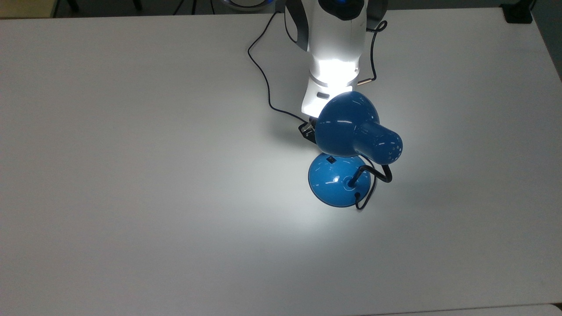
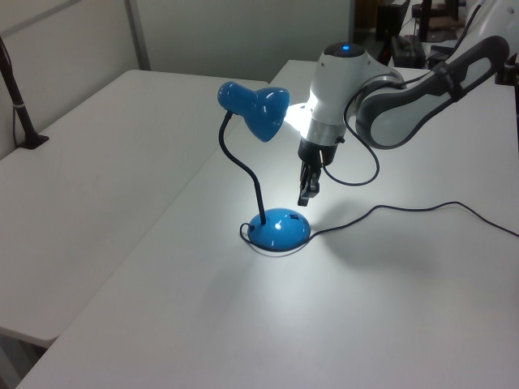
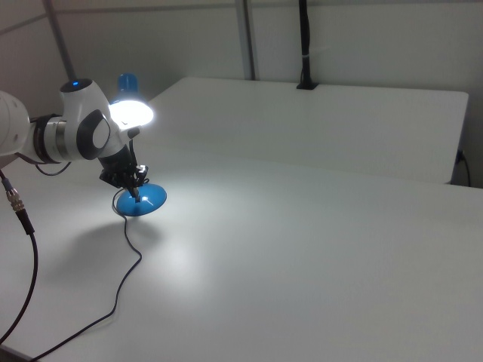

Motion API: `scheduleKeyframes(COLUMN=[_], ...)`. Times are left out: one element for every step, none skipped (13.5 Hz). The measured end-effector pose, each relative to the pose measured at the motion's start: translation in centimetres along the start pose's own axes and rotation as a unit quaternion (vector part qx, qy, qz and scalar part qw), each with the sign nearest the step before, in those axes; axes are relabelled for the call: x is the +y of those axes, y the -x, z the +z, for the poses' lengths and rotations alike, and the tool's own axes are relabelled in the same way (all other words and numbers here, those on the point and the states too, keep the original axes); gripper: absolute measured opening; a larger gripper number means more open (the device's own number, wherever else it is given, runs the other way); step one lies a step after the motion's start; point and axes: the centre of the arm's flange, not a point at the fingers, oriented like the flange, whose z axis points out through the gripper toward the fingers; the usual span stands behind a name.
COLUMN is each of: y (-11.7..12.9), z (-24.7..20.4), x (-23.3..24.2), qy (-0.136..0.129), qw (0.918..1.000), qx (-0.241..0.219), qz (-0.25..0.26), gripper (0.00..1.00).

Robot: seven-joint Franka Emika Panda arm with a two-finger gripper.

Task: Turn off the lamp
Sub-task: 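Press the switch on the lamp base with the gripper fingertips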

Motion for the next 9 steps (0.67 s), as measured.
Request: scheduleKeyframes(y=[0.0,0.1,0.1,0.0,-0.2,-0.4,-0.4,-0.3,-0.4], z=[0.4,0.7,1.0,1.1,1.3,1.6,2.1,2.5,2.6], x=[-0.2,-0.2,-0.3,-0.4,-0.6,-0.7,-0.8,-0.8,-0.8], qy=[-0.001,-0.002,-0.003,-0.003,-0.004,-0.004,-0.004,-0.005,-0.005], qw=[1.0000,0.9999,0.9997,0.9997,0.9995,0.9993,0.9992,0.9992,0.9991], qx=[-0.002,-0.005,-0.006,-0.001,0.012,0.020,0.023,0.022,0.023], qz=[-0.009,-0.016,-0.023,-0.026,-0.028,-0.030,-0.032,-0.033,-0.034], gripper=[0.01,0.01,0.01,0.01,0.01,0.01,0.01,0.01,0.01])
